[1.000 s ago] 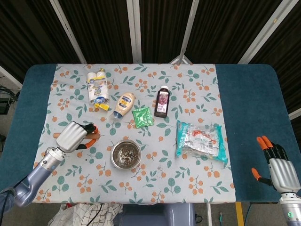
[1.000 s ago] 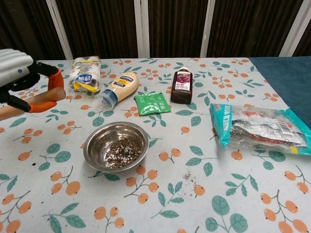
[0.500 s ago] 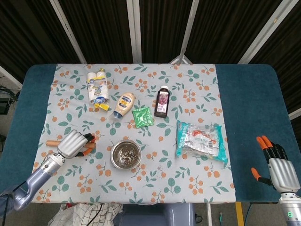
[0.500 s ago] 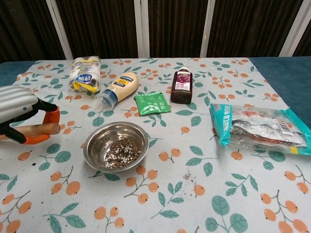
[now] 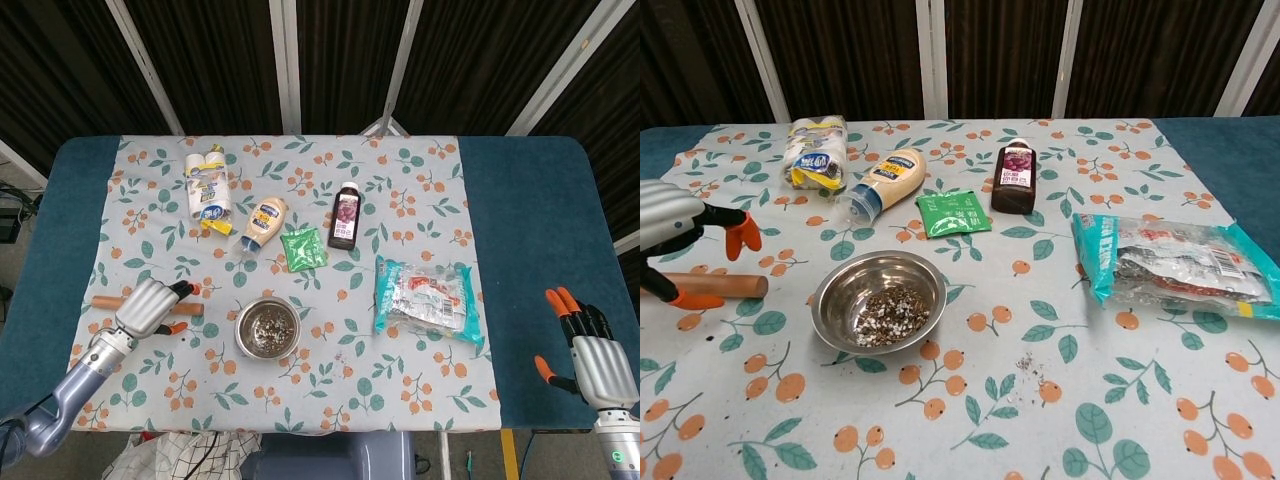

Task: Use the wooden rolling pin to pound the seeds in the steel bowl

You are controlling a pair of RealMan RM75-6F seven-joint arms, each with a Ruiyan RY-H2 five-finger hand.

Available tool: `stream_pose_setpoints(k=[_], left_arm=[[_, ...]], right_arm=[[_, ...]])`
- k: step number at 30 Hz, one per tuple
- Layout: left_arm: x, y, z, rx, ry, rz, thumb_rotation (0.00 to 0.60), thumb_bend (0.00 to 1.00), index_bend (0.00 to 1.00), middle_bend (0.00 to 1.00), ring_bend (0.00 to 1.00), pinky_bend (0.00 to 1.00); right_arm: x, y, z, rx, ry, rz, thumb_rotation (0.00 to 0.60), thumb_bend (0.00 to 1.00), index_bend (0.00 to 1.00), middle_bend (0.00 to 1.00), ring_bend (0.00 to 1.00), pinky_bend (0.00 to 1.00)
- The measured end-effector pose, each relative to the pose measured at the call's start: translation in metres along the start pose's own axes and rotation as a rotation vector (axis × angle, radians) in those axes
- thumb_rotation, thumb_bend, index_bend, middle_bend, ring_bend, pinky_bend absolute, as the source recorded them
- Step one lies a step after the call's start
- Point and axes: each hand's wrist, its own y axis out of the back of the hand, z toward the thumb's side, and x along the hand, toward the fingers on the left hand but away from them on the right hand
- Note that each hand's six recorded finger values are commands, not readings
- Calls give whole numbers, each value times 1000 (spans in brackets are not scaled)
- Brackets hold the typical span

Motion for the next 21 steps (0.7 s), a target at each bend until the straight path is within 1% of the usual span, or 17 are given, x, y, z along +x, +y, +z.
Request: stream_pose_setpoints(k=[2,5,6,8,9,10,11,12,14,17,19,21], left_arm=[[-2,3,-1,-7,12,7,600,218,341,407,832,933],[-6,10,-2,-32,31,28,600,215,324,359,674,771],[-8,13,-1,-47,39,39,600,215,296,323,550,656],[-13,20,-1,-73,52,60,600,214,215,248,345,482],[-17,25,1,-94,60,74,600,214,147,180,210,367],[-20,29,2,-111,67,84,600,213,83,107,100,246],[-24,33,3,-129,74,93,600,207,50,66,53,168],[-30,38,5,-153,84,102,600,198,25,29,18,88],[-42,47,9,-185,99,113,600,185,5,2,0,15],[-73,63,12,-206,143,123,600,151,0,0,0,0],[-101,74,6,-175,202,131,600,124,0,0,0,0],[-129,79,-2,-137,273,130,600,119,0,0,0,0]], right_arm=[[0,0,0,2,-1,0,600,353,0,0,0,0],[1,1,-1,4,0,-1,600,353,0,0,0,0],[1,1,-1,6,1,-2,600,353,0,0,0,0],[1,2,-1,12,4,-5,600,353,0,0,0,0],[1,2,-1,17,6,-7,600,353,0,0,0,0],[1,3,-2,25,9,-10,600,353,0,0,0,0],[1,4,-2,37,12,-14,600,353,0,0,0,0],[1,5,-2,46,15,-18,600,353,0,0,0,0],[1,6,-2,70,21,-27,600,353,0,0,0,0],[2,7,-2,105,28,-35,600,353,0,0,0,0],[2,6,-2,126,31,-38,600,353,0,0,0,0],[3,7,-2,152,34,-43,600,353,0,0,0,0]])
